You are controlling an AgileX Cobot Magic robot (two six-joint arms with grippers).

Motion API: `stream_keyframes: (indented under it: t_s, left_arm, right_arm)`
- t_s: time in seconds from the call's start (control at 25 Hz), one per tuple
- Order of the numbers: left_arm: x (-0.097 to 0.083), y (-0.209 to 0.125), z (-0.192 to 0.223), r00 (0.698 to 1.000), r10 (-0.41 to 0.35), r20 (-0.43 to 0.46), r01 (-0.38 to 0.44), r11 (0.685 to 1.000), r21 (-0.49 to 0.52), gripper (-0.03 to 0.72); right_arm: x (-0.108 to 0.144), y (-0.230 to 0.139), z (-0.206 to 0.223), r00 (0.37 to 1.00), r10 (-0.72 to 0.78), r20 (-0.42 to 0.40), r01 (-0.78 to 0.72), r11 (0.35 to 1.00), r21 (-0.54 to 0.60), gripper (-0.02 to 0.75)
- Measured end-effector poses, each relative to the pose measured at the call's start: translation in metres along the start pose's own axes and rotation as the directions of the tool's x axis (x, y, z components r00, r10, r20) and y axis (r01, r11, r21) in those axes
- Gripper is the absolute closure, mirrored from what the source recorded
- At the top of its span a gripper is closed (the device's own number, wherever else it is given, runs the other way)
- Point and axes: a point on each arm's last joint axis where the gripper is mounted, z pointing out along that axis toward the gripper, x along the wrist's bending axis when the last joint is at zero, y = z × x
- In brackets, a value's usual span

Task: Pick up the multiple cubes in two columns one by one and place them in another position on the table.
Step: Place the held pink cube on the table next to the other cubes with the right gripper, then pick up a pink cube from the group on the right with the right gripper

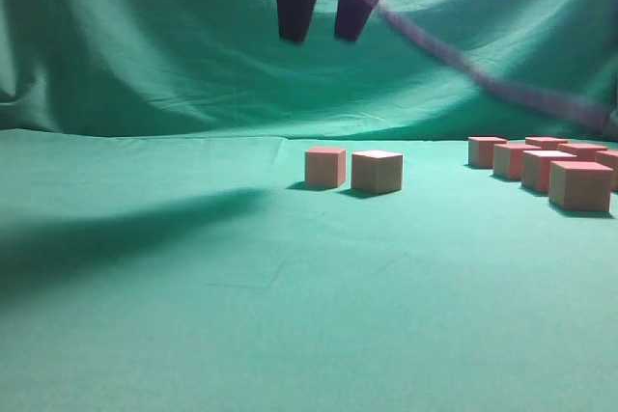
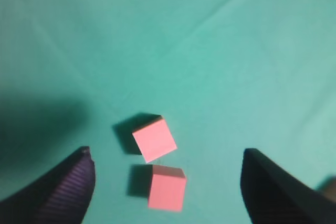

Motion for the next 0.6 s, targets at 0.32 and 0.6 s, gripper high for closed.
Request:
stream_keyframes:
  t_s: [0.32, 0.6]
  left_arm:
    - [0.000, 0.000, 0.000, 1.000, 0.000, 0.000, 0.000, 1.000, 0.000, 0.688]
    - [0.000, 0.000, 0.000, 1.000, 0.000, 0.000, 0.000, 1.000, 0.000, 0.688]
  right_arm:
    - [0.002, -0.016, -0.089, 0.924, 0.372, 0.091, -0.357, 0.922, -0.147, 0.178]
    - [-0.012, -0.089, -0.079, 0.812, 0.569, 0.128, -0.575, 0.818, 0.012, 0.178]
